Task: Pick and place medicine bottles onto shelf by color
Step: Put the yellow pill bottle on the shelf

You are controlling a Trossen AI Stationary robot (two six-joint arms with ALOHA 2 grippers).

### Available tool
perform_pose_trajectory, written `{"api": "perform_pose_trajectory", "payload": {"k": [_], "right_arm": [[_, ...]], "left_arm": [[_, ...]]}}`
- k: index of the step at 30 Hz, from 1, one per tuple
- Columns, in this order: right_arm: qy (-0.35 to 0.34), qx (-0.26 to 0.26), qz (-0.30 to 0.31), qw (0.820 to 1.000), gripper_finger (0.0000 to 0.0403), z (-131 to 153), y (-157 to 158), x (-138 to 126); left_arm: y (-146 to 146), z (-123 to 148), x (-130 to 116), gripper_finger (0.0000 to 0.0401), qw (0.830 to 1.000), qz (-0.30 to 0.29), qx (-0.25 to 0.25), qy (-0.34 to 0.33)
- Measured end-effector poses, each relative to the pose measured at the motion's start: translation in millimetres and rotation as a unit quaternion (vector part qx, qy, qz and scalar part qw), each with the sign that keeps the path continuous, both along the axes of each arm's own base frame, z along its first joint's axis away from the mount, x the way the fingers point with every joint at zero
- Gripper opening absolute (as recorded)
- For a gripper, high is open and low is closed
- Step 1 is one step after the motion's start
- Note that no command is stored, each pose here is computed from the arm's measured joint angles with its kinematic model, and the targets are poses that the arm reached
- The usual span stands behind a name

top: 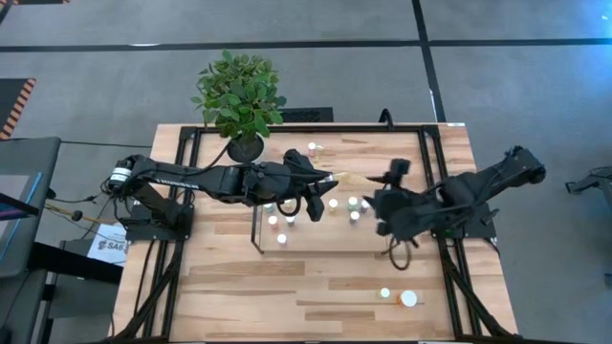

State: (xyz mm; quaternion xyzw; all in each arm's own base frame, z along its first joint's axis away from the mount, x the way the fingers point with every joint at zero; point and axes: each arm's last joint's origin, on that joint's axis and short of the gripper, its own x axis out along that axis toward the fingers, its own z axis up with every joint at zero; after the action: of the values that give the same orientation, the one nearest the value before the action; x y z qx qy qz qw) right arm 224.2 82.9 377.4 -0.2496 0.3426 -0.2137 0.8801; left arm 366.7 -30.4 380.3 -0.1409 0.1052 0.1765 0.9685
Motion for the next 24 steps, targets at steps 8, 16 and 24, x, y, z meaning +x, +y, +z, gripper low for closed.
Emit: {"api": "perform_pose_trajectory", "payload": {"k": [8,16,24], "right_arm": [[0.031,0.242,-0.104,0.964,0.0249,6.4,-22.5,-72.4],[-0.030,0.322,-0.136,0.936,0.0249,18.5,-33.7,-109.9],[-0.014,0.320,-0.122,0.940,0.0249,16.5,-27.0,-107.4]], "left_arm": [[-0.9,-13.9,-4.7,0.0095,0.995,0.005,-0.085,0.051],[-0.8,-38.5,-17.7,0.0096,0.972,0.022,-0.159,0.174],[16.4,-65.3,-3.4,0.0096,0.948,0.000,-0.212,0.239]]}}
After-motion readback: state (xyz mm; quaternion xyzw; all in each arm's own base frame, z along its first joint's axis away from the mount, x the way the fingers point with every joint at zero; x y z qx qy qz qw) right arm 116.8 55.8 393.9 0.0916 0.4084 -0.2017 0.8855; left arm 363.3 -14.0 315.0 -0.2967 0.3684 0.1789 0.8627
